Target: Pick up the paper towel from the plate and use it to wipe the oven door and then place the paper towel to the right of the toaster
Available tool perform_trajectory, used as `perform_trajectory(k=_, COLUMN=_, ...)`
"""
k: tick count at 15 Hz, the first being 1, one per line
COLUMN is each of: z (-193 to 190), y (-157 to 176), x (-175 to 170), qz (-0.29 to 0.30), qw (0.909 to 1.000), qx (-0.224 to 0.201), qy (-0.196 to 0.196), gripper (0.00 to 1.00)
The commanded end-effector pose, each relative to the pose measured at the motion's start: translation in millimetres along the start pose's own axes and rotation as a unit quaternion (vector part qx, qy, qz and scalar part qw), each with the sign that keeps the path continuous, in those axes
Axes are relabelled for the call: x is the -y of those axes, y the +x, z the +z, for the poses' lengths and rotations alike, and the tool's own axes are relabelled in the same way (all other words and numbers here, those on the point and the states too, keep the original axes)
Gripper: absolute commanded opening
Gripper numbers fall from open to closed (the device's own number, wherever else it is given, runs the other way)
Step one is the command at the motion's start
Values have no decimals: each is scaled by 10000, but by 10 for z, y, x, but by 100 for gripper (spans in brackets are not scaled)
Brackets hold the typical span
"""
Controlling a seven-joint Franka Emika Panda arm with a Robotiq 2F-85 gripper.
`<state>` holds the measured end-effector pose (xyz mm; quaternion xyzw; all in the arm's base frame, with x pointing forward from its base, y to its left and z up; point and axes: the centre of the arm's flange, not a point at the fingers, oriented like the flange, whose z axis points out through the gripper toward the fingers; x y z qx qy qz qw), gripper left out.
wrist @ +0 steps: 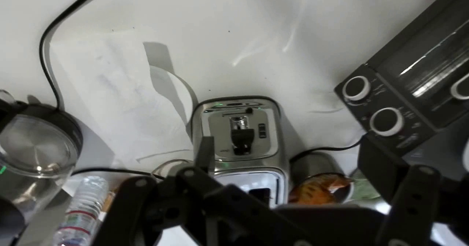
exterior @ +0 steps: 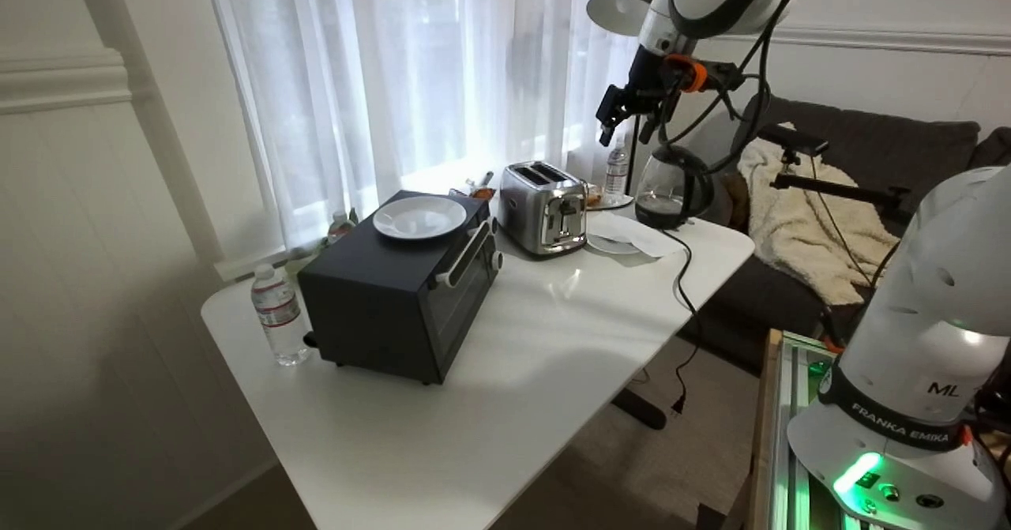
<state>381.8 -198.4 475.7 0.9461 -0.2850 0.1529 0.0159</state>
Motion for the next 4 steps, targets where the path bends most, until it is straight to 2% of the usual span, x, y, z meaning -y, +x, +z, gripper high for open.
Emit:
perform_trajectory(k=1, z=-730, y=-213, x=435, qz=-950, qw=9949, qx=114, qy=335, gripper=100)
perform_trajectory(k=2, z=-409, y=-100, x=272, qz=-545, qw=9984, qx=48, qy=122, gripper=100)
perform_trajectory(k=4, z=-661, y=-198, x=445, qz=-838, qw=9962, qx=27, qy=225, gripper=100)
